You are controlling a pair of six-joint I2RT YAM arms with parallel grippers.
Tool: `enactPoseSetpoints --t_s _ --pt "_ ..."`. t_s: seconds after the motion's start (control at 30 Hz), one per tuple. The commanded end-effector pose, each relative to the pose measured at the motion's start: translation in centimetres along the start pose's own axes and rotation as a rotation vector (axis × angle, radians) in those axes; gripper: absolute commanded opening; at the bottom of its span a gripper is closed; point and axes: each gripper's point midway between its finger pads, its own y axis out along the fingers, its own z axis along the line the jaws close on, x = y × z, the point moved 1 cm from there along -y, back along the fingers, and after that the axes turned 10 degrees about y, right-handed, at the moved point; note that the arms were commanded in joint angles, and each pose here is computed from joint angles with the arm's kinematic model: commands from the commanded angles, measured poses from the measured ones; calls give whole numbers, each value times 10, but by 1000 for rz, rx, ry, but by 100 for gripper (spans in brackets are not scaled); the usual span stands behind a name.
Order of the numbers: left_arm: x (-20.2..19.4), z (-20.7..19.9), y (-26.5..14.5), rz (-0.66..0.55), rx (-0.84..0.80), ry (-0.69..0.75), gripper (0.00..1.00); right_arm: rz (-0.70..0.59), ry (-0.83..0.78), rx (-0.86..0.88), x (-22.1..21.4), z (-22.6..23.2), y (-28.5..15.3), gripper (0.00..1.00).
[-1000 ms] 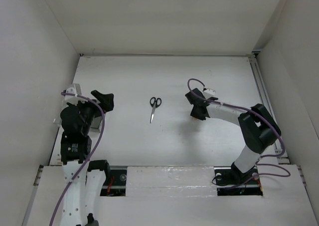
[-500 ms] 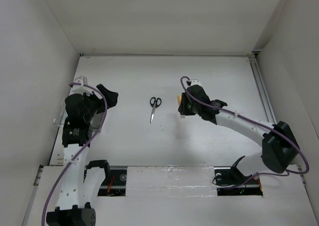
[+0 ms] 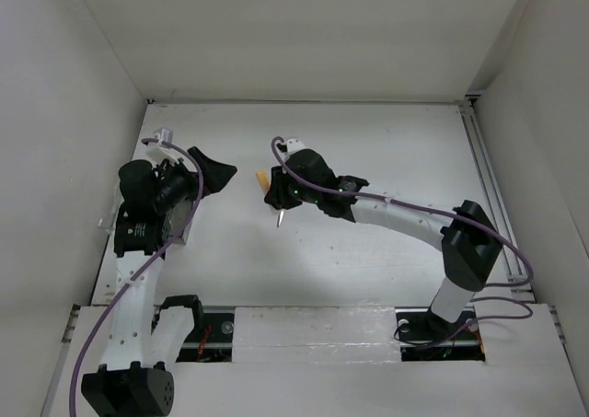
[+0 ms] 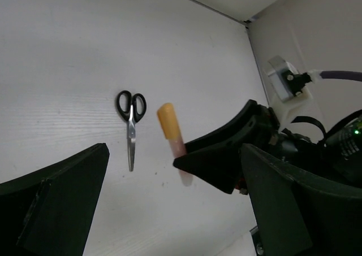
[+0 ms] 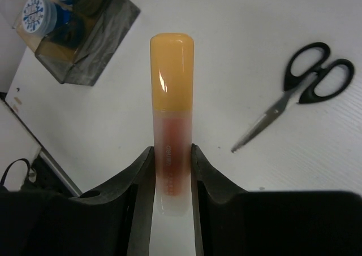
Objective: Sort the stationery into containers
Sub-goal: Pick up the stationery from the center of the board.
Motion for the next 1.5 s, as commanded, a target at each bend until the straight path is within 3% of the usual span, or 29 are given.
enactPoseSetpoints --t_s 0.0,0.3,0.53,0.7,1.0,1.13,1.27,1.3,1.4,1.47 --pt "19 -31 -5 -44 -140 34 100 -69 6 131 26 49 4 0" --pt "-2 -21 6 7 -171 3 100 -66 11 330 31 110 -3 0" --pt "-10 -16 11 32 -171 -5 99 -116 28 406 44 125 -21 0" --pt "-12 -14 13 38 -169 -2 91 -132 34 435 47 130 -27 0" --pt "-15 -8 18 58 -160 -8 64 -133 27 472 45 137 -35 0" --pt "-16 -4 19 55 -138 -4 57 -121 21 487 39 140 -36 0" --pt "-13 -3 21 52 -129 -4 35 -119 30 488 37 139 -35 0" --pt "-13 -3 21 52 -129 -4 20 -125 30 494 38 141 -35 0" --pt "-6 -1 23 50 -107 -10 0 -119 30 488 36 139 -31 0" --pt "-4 6 24 58 -62 10 0 -118 30 488 36 139 -31 1"
